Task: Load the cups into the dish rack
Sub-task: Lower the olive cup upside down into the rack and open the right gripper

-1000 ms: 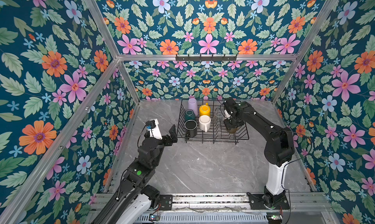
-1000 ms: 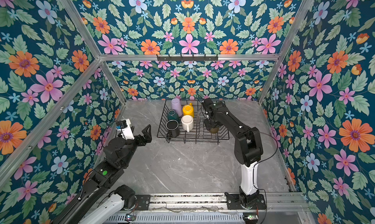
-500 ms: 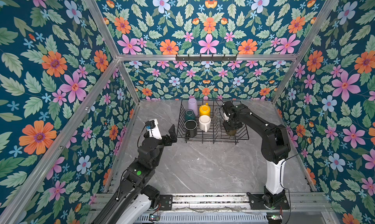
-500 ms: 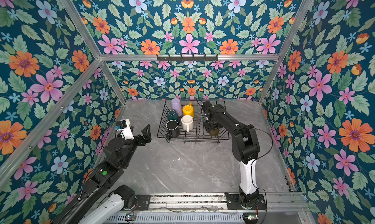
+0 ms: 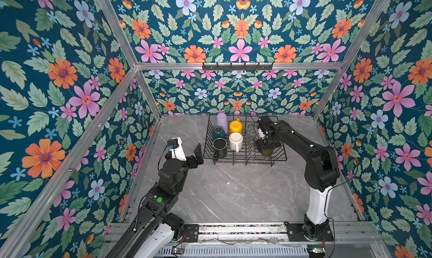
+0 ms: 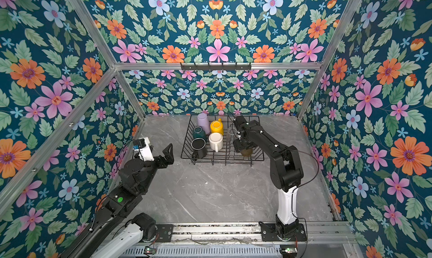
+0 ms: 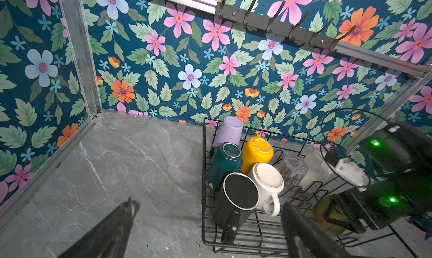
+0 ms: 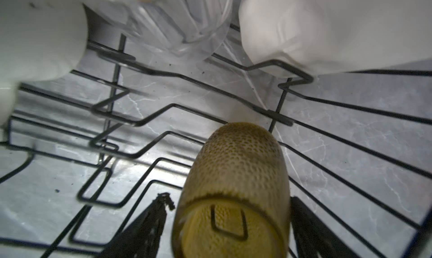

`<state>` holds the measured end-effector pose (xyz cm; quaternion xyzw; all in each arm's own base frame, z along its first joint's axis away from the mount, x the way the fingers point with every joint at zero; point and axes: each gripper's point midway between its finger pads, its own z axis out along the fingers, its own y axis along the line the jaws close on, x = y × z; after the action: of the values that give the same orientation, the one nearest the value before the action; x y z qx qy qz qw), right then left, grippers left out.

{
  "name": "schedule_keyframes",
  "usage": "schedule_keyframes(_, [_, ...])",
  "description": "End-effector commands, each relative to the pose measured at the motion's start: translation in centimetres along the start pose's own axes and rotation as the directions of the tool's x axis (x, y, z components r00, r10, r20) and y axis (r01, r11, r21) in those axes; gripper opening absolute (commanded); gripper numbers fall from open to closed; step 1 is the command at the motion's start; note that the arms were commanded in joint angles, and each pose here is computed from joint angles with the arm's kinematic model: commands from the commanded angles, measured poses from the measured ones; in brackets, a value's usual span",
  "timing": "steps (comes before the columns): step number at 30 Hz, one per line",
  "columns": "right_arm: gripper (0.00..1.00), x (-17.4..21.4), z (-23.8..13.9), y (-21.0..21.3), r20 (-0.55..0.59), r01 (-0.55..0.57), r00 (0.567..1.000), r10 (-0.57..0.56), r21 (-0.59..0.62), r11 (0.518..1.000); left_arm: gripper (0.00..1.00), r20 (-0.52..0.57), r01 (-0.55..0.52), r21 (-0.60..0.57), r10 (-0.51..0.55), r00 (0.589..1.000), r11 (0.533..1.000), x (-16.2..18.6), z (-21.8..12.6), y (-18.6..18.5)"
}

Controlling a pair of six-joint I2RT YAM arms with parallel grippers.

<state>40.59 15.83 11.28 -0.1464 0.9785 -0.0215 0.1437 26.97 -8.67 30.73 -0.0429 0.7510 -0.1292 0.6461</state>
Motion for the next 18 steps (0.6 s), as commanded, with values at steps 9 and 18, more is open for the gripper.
schedule_keyframes(9, [0.91, -0.6, -7.0, -0.2, 0.205, -0.067, 0.975, 0.085, -0.096, 0.993, 1.00, 0.062, -0.018, -0.048, 0.021, 0.998, 0.999, -1.5, -0.3, 0.8])
schedule_keyframes(18, [0.99, 0.8, -13.3, -5.8, 0.565, -0.220, 0.783, 0.258, -0.136, 0.966, 1.00, 0.158, -0.130, -0.281, 0.179, 0.971, 0.951, -1.8, 0.7, 4.2])
